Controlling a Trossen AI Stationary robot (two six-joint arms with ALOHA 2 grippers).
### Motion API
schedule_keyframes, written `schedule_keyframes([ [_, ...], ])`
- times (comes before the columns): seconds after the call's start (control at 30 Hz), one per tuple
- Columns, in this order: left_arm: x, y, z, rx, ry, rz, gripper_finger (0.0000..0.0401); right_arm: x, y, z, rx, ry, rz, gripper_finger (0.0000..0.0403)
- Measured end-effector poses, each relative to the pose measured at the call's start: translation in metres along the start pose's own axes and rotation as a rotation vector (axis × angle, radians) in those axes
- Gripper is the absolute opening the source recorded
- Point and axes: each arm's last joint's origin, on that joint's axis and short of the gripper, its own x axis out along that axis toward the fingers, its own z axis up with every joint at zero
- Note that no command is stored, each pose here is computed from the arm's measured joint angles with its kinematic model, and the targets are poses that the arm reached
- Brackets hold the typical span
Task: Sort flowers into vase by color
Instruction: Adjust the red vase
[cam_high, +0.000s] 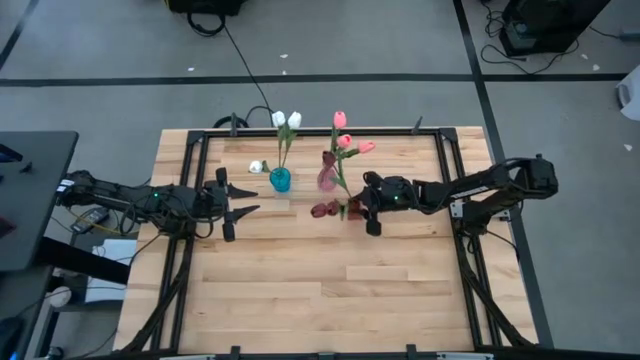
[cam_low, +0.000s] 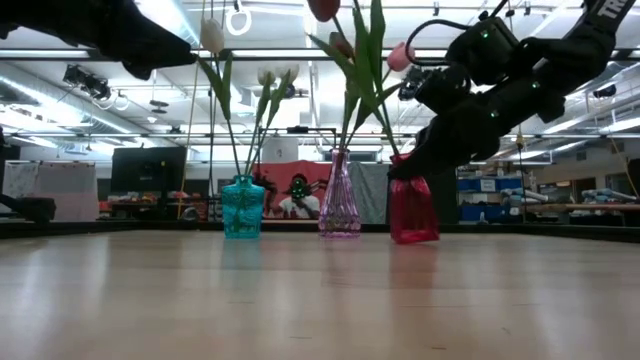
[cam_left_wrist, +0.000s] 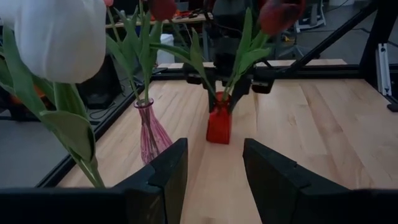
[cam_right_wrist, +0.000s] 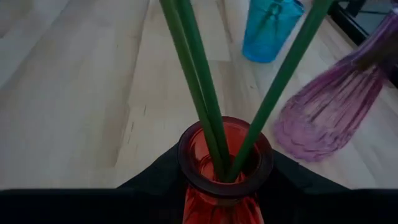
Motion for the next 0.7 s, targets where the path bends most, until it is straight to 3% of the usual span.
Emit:
schedule_keyframes([
  [0.37, 0.000, 0.000, -0.002, 0.005, 0.021, 0.000, 0.0161, 0.010, 0.001, -0.004, 0.099, -0.021, 0.055, 0.0165],
  [0.7, -0.012, 0.005, 0.003, -0.025, -0.045, -0.020, 0.0161, 0.007, -0.001, -0.005, 0.161, -0.007, 0.057, 0.0285],
])
